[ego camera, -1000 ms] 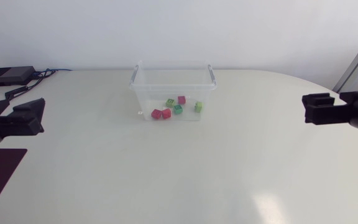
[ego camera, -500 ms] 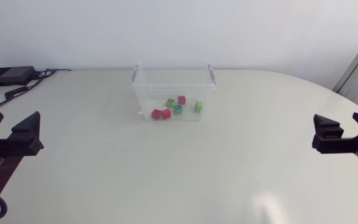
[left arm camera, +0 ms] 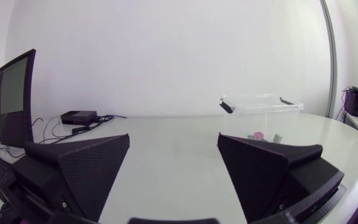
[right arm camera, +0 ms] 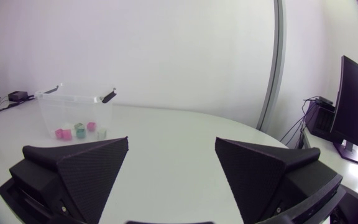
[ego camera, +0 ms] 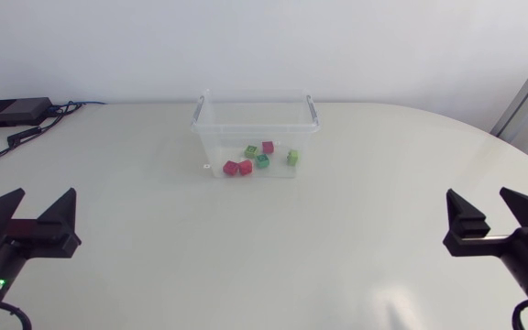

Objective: Place the duplo bricks in the container

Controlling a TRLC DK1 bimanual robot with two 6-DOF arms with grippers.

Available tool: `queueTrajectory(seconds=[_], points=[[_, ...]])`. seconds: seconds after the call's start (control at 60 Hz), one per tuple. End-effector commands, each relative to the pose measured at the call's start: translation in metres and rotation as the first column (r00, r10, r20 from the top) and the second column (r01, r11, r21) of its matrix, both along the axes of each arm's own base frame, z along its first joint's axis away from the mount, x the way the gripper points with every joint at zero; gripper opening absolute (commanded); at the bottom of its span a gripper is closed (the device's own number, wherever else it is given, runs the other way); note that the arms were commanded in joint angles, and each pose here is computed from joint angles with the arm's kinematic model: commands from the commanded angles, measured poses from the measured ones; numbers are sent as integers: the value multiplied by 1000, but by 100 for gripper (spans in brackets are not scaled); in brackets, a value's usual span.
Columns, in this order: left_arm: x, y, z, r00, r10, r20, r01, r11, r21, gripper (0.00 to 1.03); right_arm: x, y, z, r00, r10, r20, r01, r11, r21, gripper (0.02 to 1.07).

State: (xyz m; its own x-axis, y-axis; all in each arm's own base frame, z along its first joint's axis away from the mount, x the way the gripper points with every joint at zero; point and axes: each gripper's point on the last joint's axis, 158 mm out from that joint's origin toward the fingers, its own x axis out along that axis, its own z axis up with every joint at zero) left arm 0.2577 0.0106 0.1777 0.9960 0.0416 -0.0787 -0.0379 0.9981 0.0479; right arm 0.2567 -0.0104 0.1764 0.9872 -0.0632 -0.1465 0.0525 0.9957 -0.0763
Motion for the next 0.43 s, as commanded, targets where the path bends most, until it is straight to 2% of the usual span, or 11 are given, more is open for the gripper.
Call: queueTrajectory(seconds=[0.0,0.25,0.417], points=[[-1,-6,-11,1000,-22,6,22,999,-27,99,-1,1,-11,1000,1,19,-2,999,34,103],[-4,-14,-28,998,-55,20,56,997,-48,99,-2,8,-27,995,42,94,-49,996,70,103],[-4,-14,-28,998,-55,20,56,997,-48,99,-2,8,-27,995,43,94,-49,996,71,103]])
